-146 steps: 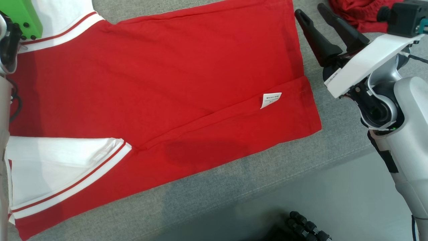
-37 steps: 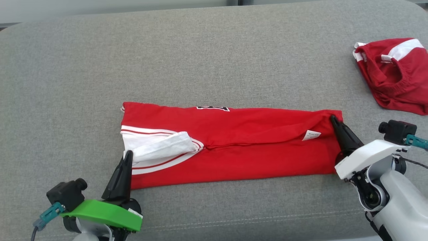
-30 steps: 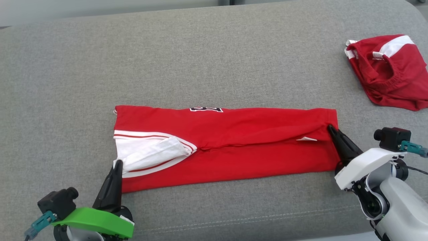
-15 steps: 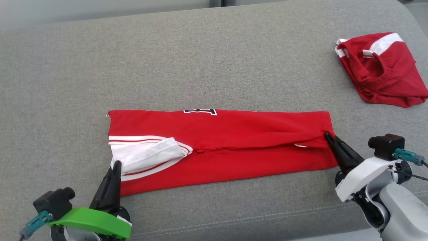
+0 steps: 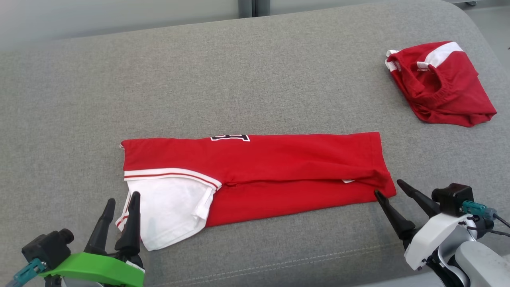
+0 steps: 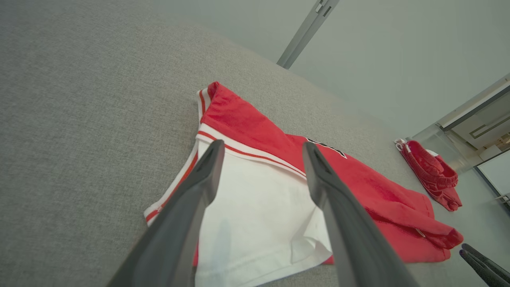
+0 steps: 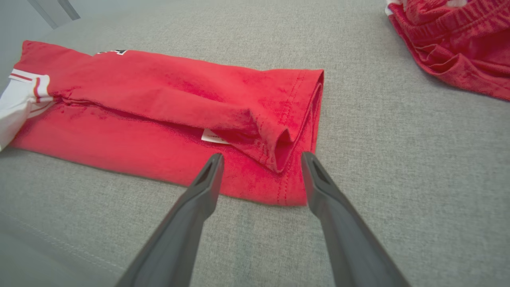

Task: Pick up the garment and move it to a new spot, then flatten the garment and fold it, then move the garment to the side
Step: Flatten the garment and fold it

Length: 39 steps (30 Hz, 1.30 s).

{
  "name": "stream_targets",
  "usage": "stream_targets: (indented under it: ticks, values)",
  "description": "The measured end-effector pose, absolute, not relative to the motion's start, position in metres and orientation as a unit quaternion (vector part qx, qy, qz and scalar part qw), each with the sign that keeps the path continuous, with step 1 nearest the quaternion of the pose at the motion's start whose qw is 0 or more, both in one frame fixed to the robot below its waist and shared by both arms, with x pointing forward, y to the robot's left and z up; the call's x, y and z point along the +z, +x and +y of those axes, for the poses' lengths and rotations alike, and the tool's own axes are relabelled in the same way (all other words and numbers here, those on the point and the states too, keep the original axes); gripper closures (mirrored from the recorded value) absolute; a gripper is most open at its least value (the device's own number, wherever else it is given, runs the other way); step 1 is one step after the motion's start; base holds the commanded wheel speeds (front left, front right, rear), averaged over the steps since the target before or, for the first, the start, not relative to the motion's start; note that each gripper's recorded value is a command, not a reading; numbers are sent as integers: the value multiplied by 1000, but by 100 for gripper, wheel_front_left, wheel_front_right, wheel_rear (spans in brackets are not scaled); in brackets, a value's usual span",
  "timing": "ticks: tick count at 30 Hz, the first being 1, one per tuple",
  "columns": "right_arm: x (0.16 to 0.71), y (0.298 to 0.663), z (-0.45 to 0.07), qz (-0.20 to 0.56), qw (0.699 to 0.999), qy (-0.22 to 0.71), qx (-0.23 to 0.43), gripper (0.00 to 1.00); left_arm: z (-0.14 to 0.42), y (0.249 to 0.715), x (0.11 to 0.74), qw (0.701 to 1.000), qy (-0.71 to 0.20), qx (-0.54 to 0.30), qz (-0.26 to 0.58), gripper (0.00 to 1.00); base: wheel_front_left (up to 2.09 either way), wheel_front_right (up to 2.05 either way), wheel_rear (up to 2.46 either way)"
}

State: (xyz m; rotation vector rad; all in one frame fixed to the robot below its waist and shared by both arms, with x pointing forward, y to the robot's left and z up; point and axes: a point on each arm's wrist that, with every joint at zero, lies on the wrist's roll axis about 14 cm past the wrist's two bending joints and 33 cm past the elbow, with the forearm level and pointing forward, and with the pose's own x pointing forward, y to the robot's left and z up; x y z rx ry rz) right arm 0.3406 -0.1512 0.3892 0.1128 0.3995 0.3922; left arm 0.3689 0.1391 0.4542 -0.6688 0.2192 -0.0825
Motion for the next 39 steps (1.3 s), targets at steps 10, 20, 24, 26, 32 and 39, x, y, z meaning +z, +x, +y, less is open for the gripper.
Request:
stream_targets:
  ticks: [10, 20, 24, 26, 32, 39]
  values:
    - [389, 334, -172, 201, 964, 57, 166, 0, 135, 375, 473, 939, -331, -54, 81, 0, 0, 0, 0]
    - [407, 352, -192, 163, 971, 148, 88, 0, 122, 373, 495, 939, -331, -79, 49, 0, 0, 0, 0]
    - [406, 362, -192, 176, 964, 183, 73, 0, 114, 370, 498, 939, -329, -89, 48, 0, 0, 0, 0]
    - [404, 368, -191, 185, 960, 197, 69, 0, 112, 368, 497, 938, -329, -92, 53, 0, 0, 0, 0]
    - [391, 381, -185, 232, 943, 231, 57, 0, 116, 363, 496, 938, -332, -80, 52, 0, 0, 0, 0]
    - [367, 382, -175, 303, 922, 236, 58, 0, 131, 357, 497, 940, -333, -52, 44, 0, 0, 0, 0]
